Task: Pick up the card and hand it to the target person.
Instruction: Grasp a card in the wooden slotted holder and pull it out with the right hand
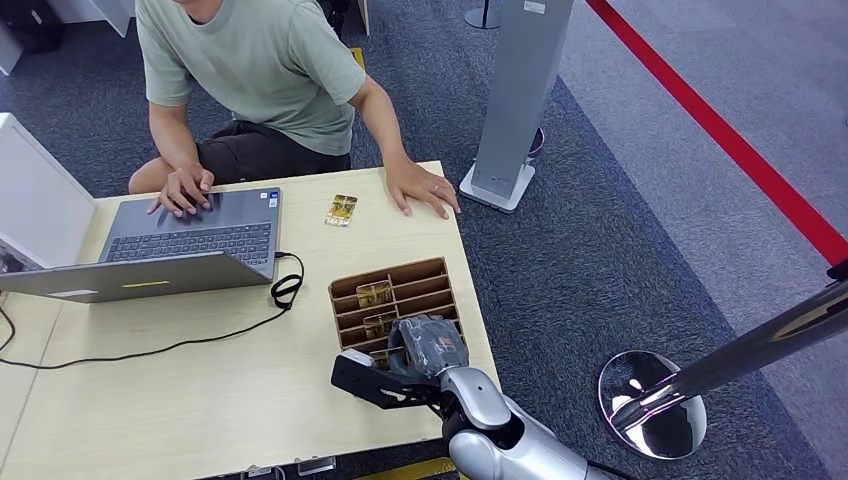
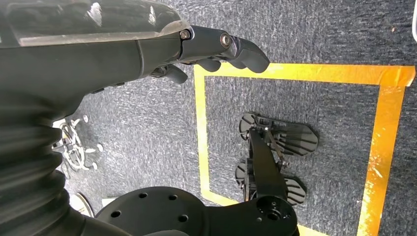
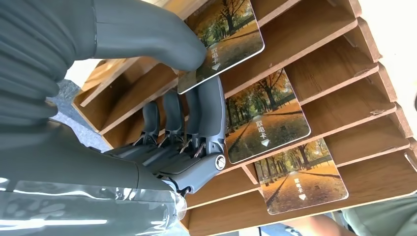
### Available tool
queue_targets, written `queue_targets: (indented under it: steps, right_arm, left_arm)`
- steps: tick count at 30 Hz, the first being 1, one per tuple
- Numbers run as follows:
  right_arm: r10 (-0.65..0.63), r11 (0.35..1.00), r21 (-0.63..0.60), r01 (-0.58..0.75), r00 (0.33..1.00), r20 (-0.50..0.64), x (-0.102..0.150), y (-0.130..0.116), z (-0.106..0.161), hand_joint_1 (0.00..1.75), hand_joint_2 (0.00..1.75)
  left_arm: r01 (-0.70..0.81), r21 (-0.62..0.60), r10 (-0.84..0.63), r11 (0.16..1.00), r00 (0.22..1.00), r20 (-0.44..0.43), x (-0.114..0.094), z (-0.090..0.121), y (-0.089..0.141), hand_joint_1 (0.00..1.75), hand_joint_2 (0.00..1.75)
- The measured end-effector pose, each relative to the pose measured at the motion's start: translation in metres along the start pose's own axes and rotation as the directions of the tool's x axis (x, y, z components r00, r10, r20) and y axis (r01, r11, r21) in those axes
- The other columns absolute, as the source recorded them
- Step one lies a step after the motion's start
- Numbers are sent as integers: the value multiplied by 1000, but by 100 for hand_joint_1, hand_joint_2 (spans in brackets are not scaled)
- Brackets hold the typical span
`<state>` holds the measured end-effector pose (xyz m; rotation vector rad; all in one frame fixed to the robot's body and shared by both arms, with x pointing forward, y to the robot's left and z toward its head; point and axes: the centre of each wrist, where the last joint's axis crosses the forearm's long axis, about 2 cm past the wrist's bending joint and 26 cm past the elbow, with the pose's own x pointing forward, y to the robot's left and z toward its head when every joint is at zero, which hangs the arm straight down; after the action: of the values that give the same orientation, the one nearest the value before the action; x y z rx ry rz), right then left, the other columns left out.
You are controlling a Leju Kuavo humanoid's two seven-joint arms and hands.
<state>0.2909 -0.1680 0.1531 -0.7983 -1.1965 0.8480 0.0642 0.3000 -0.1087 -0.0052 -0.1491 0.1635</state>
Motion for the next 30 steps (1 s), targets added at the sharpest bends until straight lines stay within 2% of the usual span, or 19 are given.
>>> queue_targets:
  steps: [3,7,9,25,30]
  right_arm:
    - [0,1000,0,0,1000,-1,0,0,0,130,175]
    - [0,1000,1,0,1000,-1,0,0,-1,168,175]
    - [-1,1000,1,1,1000,0,0,1,-1,175,175]
    - [29,999,-12,-29,1000,7,0,4,1,175,175]
    - [53,996,-69,-51,998,33,6,-9,-4,175,175]
  left_arm:
    - [0,-1,0,1000,1000,0,0,0,-1,0,175]
    - [0,-1,0,1000,1000,0,0,0,-1,0,175]
    - [3,0,-3,1000,1000,0,0,0,-1,0,175]
    - [-1,7,1,1000,1000,-1,0,0,-1,0,175]
    - [1,0,-1,1000,1000,5,0,0,-1,0,175]
